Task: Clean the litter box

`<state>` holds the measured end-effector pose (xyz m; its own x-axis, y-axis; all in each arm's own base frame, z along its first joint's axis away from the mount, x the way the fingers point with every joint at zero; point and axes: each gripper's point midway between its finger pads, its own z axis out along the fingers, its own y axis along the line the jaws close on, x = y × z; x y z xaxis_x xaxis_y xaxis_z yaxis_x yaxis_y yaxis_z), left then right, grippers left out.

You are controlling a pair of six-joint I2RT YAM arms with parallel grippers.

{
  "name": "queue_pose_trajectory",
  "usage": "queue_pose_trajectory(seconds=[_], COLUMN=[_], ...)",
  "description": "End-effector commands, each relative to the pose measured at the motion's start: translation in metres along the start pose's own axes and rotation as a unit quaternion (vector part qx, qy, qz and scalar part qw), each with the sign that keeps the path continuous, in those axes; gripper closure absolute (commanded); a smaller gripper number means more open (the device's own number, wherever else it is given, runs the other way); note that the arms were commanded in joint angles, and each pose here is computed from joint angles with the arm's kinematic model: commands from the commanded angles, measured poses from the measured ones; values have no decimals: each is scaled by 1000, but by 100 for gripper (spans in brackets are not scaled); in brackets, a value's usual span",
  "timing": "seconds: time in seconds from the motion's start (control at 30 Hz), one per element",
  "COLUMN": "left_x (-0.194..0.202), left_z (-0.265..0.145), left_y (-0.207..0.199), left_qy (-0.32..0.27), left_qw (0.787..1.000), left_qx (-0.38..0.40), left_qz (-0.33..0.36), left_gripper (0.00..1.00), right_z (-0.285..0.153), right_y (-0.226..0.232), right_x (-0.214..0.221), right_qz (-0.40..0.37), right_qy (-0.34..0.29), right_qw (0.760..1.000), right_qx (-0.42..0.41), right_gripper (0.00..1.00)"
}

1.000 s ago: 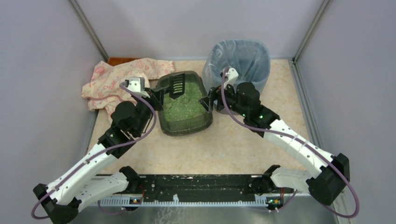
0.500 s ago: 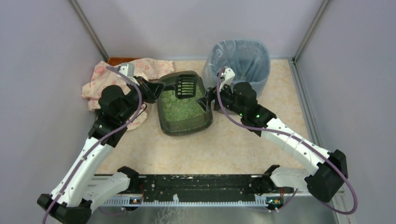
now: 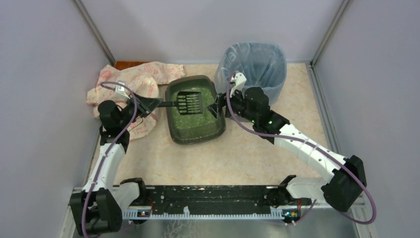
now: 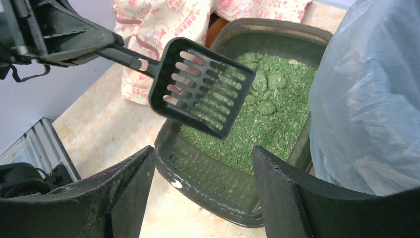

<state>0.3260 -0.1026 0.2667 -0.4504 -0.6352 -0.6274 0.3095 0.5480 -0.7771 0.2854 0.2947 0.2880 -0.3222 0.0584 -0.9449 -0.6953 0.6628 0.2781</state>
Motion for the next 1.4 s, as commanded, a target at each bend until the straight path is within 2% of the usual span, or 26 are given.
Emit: queue_pose_trajectory(seconds=[0.0,0.17,0.63,0.73,0.9,0.93,1.0,1.03,1.1,1.2,1.27,1.3,1.37], left_x=[6,8,24,24,24,24,25,27,28,32,35,37,41], left_z=[-17,-33,-48,-48,-44,-44,-42,-41,-40,-39,-40,-41,-44], left_y=[-57,-68,-73,-71,-67,-65,-62,-61,-56,-50,-49,-49,-49], left_qy=[36,37,75,76,76,76,81,86,86,86,87,89,95], left_qw=[988,980,966,966,965,964,963,963,963,965,965,964,963], left_qx=[151,195,242,240,239,240,240,240,236,230,232,235,240], left_qz=[10,-11,-54,-57,-78,-83,-88,-89,-94,-97,-90,-87,-79], left_gripper=[100,100,100,100,100,100,100,97,81,32,9,3,1], right_z=[13,27,34,35,37,37,35,34,31,29,26,25,21], right_y=[9,9,27,33,31,31,29,31,32,35,39,41,45], right_x=[-7,12,16,16,19,19,19,18,14,11,9,8,9], right_qz=[-11,-17,-8,-7,8,8,6,4,3,3,3,3,4], right_qy=[-15,13,9,12,25,28,30,28,25,28,30,31,42], right_qw=[1000,1000,999,999,999,999,999,999,999,999,998,998,997], right_qx=[-12,2,-39,-49,-40,-37,-34,-37,-40,-45,-52,-56,-65], right_gripper=[28,28,29,44,93,99,100,100,100,100,100,100,100])
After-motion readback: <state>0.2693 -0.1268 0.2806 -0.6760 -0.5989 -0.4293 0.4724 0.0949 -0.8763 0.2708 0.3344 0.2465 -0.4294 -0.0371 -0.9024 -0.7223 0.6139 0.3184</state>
